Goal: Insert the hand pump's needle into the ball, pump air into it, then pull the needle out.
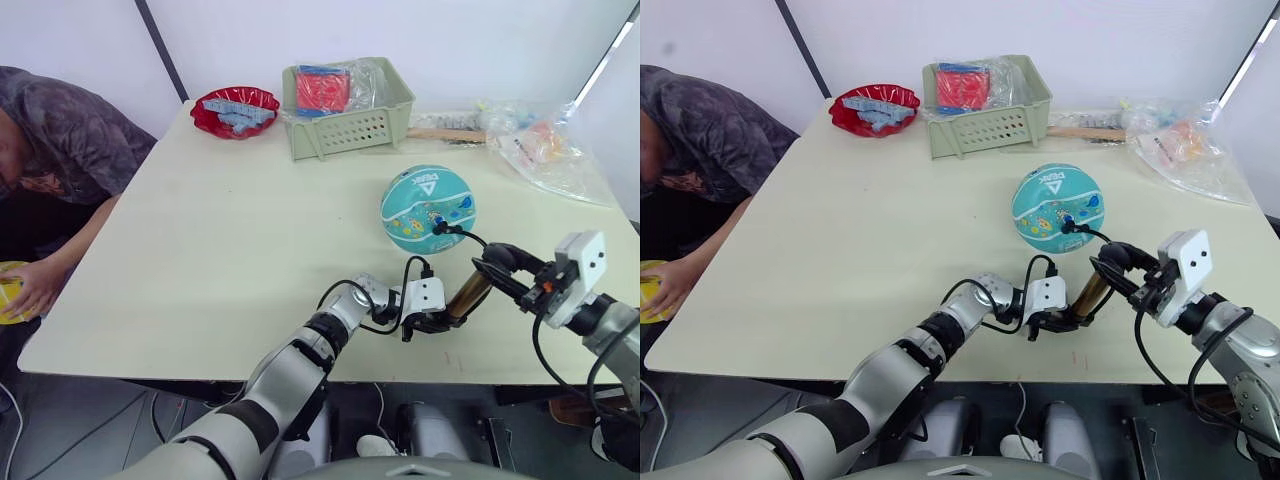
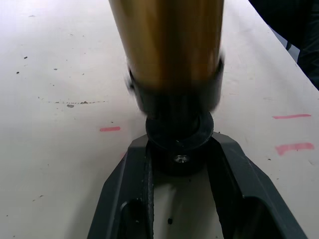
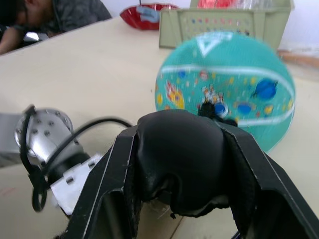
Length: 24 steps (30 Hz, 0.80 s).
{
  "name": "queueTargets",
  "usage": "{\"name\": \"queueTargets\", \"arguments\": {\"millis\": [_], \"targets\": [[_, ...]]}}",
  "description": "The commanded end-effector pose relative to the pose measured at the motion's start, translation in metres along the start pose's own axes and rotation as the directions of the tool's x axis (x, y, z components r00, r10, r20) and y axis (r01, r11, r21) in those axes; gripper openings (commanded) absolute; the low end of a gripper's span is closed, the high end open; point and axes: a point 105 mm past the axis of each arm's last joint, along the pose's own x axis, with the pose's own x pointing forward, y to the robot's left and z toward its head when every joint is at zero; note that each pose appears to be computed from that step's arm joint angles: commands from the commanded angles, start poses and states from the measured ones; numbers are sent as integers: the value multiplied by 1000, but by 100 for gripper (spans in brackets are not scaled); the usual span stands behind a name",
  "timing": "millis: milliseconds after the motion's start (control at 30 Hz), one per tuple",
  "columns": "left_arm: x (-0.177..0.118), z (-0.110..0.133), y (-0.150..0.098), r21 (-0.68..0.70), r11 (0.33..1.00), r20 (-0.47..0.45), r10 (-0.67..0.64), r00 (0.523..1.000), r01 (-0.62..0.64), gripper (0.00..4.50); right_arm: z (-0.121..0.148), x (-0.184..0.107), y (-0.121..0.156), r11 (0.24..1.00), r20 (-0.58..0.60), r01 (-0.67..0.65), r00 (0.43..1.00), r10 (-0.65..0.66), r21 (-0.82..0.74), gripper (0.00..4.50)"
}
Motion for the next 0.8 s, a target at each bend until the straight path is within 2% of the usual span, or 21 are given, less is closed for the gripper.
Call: {"name": "queueTargets", "arguments": {"millis": [33,133,533,667,800], "targets": [[-4,-42,-21,-62,996,-146,-79,986,70,110,-25,-5,-12,998,-94,60,994,-60,-1,172],[-4,-42,-21,-64,995,-146,-79,986,70,110,-18,-5,-12,998,-74,57,996,-58,-14,172],[-4,-44,-23,-67,995,-147,-86,985,77,110,78,-26,-25,988,93,92,992,-81,-121,172],[-2,-43,-24,-65,995,-147,-89,985,80,110,121,-43,-35,979,152,126,983,-102,-158,172],[-1,-42,-25,-64,994,-146,-95,985,86,110,145,-51,-38,974,170,142,979,-112,-179,172]]}}
